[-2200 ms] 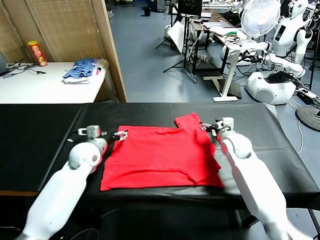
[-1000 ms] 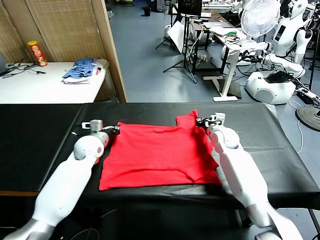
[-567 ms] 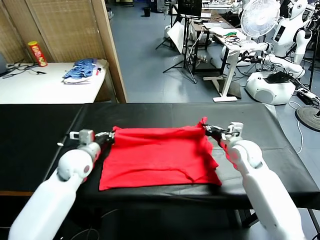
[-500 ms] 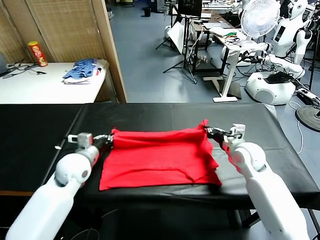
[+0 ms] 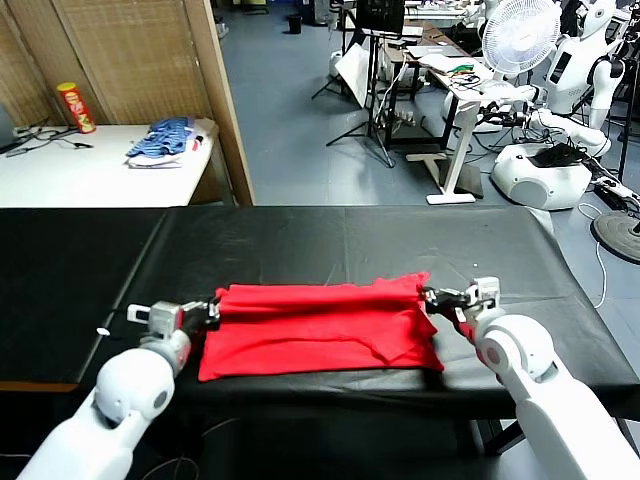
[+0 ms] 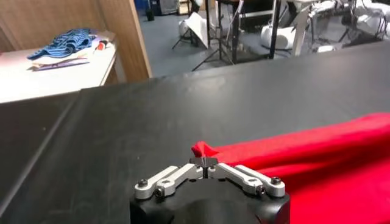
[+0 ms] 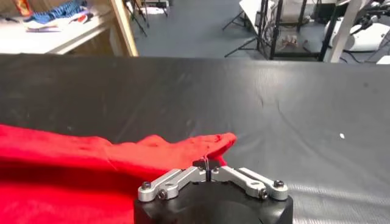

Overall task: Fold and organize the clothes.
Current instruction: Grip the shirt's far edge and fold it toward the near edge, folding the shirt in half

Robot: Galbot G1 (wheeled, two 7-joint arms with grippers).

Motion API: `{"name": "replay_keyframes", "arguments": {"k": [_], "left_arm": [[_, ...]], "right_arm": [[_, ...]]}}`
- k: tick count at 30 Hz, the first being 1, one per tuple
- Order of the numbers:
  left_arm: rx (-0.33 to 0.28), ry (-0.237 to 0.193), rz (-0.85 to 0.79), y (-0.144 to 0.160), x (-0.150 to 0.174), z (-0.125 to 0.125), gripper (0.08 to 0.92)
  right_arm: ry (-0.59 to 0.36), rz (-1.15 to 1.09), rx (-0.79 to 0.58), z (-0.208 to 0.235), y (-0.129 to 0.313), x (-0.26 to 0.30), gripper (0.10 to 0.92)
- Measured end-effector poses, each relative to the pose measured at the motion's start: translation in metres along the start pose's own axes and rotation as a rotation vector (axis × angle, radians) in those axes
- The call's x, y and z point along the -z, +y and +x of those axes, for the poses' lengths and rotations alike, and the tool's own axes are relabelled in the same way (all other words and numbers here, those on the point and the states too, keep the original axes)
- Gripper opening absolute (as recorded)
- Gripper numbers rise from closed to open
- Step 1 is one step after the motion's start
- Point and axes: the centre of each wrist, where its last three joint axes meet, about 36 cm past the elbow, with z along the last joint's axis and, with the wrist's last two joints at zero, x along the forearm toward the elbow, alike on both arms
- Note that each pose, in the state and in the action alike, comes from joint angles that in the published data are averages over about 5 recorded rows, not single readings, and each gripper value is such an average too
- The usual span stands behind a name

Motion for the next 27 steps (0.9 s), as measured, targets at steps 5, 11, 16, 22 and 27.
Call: {"name": "replay_keyframes", "arguments": {"k": [5, 11, 16, 22, 27], "left_arm": [[0.012, 0.014, -0.029, -0.006, -0.011, 0.008, 0.126], [0.011, 0.049, -0.040, -0.012, -0.020, 0.014, 0.126], [0.008, 0.060, -0.039, -0.013, -0.021, 0.021, 0.186], [0.005, 0.030, -0.026, -0.008, -0.011, 0.028, 0.488], [-0.013, 0.021, 0.042, -0.001, -0.003, 0.017, 0.748]], "right_arm": [[0.003, 0.031, 0.000, 0.011, 0.009, -0.008, 0.122], [0.007, 0.049, -0.006, 0.022, 0.013, -0.017, 0.144], [-0.016, 0.032, -0.021, 0.034, 0.008, -0.014, 0.372], [-0.066, 0.004, -0.094, 0.034, -0.005, -0.001, 0.697], [-0.075, -0.010, -0.142, 0.009, -0.006, 0.004, 0.794]]}}
